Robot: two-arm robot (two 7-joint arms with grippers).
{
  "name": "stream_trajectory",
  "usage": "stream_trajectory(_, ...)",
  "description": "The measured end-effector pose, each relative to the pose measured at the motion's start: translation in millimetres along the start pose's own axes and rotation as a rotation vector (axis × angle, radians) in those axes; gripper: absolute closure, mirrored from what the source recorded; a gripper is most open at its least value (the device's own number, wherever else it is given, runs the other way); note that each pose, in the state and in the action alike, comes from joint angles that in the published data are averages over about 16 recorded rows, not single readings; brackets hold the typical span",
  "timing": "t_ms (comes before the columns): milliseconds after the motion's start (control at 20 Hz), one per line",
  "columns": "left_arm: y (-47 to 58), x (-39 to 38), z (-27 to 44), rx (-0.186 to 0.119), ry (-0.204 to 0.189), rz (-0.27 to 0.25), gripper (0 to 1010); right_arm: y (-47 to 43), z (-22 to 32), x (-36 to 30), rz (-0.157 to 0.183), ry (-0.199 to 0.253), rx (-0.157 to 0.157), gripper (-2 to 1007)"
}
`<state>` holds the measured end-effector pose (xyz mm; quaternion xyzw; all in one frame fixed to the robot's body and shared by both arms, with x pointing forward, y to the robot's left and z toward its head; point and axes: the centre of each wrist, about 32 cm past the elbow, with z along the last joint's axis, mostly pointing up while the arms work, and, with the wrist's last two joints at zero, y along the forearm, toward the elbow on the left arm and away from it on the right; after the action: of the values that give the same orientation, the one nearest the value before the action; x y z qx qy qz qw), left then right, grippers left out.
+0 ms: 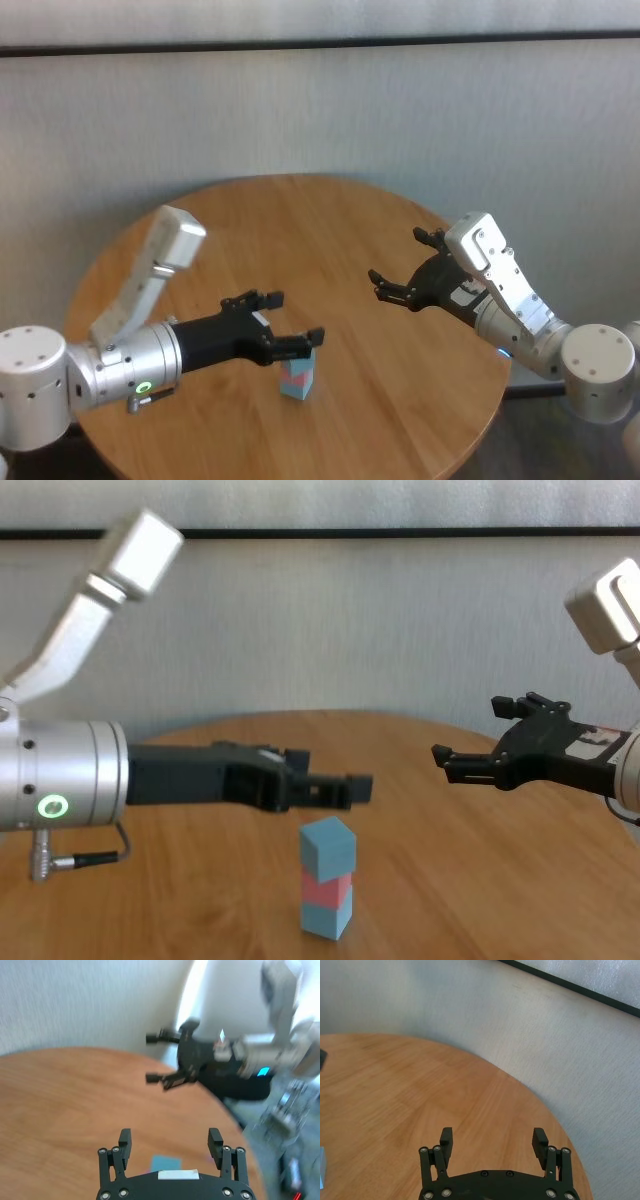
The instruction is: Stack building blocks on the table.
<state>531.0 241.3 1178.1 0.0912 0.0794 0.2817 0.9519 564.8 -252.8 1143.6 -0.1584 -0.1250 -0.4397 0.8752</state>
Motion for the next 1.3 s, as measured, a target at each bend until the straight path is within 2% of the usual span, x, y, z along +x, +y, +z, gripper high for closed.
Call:
stream_trajectory(300,15.6,-8.1,-4.8,-0.126,0.064,0.089,12,0.0,0.0,0.0,0.000,0.000,0.000,4)
stream_trajectory(550,29.7,-15.3,-10.6,-0.188,0.088,0.185,10,0.0,0.0,0.0,0.000,0.000,0.000,4)
stream_trajectory(700,37.3,-18.8,-14.4,-0.199,0.090,0.233,10,0.0,0.0,0.0,0.000,0.000,0.000,4)
stream_trajectory(900,45.2,-22.2,-19.4,-0.190,0.088,0.275,10,0.0,0.0,0.0,0.000,0.000,0.000,4)
stream_trajectory(1300,53.2,-25.0,-26.5,-0.151,0.085,0.301,10,0.0,0.0,0.0,0.000,0.000,0.000,4)
